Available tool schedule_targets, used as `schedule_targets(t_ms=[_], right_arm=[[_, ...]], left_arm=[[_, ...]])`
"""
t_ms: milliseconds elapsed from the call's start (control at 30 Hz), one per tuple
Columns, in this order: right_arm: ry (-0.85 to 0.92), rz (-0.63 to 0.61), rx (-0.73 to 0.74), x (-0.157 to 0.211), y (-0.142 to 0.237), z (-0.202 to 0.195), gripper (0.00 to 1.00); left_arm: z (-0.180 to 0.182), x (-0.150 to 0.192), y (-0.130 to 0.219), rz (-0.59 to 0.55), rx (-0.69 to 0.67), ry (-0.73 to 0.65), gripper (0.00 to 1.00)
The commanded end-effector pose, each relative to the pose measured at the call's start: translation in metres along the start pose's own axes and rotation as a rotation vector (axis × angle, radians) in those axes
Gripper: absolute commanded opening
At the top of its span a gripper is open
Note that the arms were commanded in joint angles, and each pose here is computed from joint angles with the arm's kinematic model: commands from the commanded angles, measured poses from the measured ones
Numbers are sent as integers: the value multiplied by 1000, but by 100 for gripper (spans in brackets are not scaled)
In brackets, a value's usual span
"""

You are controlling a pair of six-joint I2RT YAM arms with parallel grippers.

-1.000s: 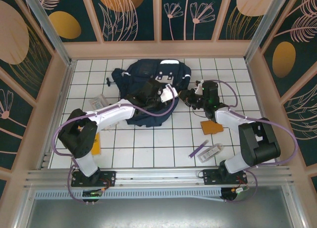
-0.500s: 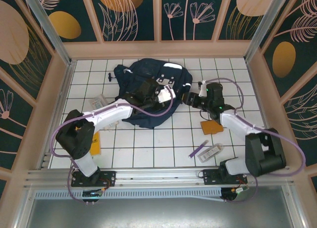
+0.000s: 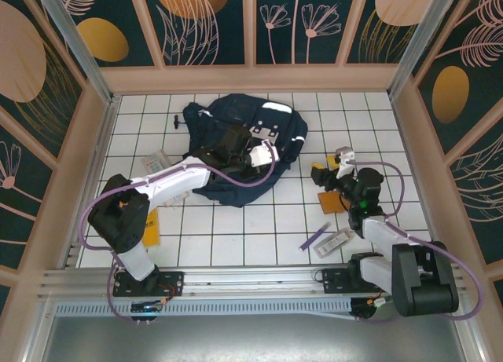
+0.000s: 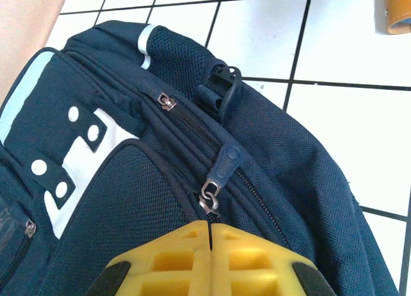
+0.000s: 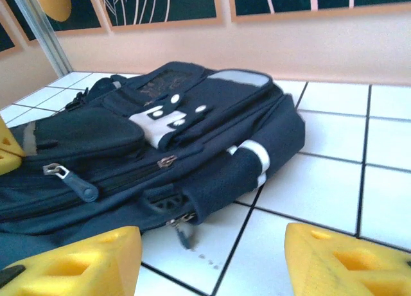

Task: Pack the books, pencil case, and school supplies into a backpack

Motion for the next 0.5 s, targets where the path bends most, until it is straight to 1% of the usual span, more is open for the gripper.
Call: schedule_targets(t_ms=[0, 67, 100, 167, 233, 300, 467], right_arm=[[192, -101, -63, -16, 1, 6, 61], [219, -119, -91, -17, 1, 7, 60], [249, -104, -127, -12, 0, 10, 60], [308, -36, -175, -1, -4, 14, 60], [389, 70, -221, 16, -7, 15, 59], [449, 139, -227, 25, -9, 11, 59], [545, 164, -253, 35, -9, 15, 59]], left_arm=[[-1, -25, 13, -76, 48, -53, 0], [-2, -25, 14, -71, 59, -58, 0], [-2, -24, 13, -66, 64, -55, 0], [0, -27, 16, -69, 67, -54, 0], [1, -29, 19, -76, 70, -53, 0], [2, -31, 23, -88, 73, -49, 0], [7, -33, 31, -112, 79, -39, 0]])
Point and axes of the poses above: each hand's point on the last joint's axis, 136 mm out from that joint toward the fingers, its own y axis back along the fingers, its own z axis along the line the jaws close on, x = y × z, the point moved 2 cm from there along y, back along the fingers, and after that the axes turned 2 degrees about y, right-handed, at the moved point
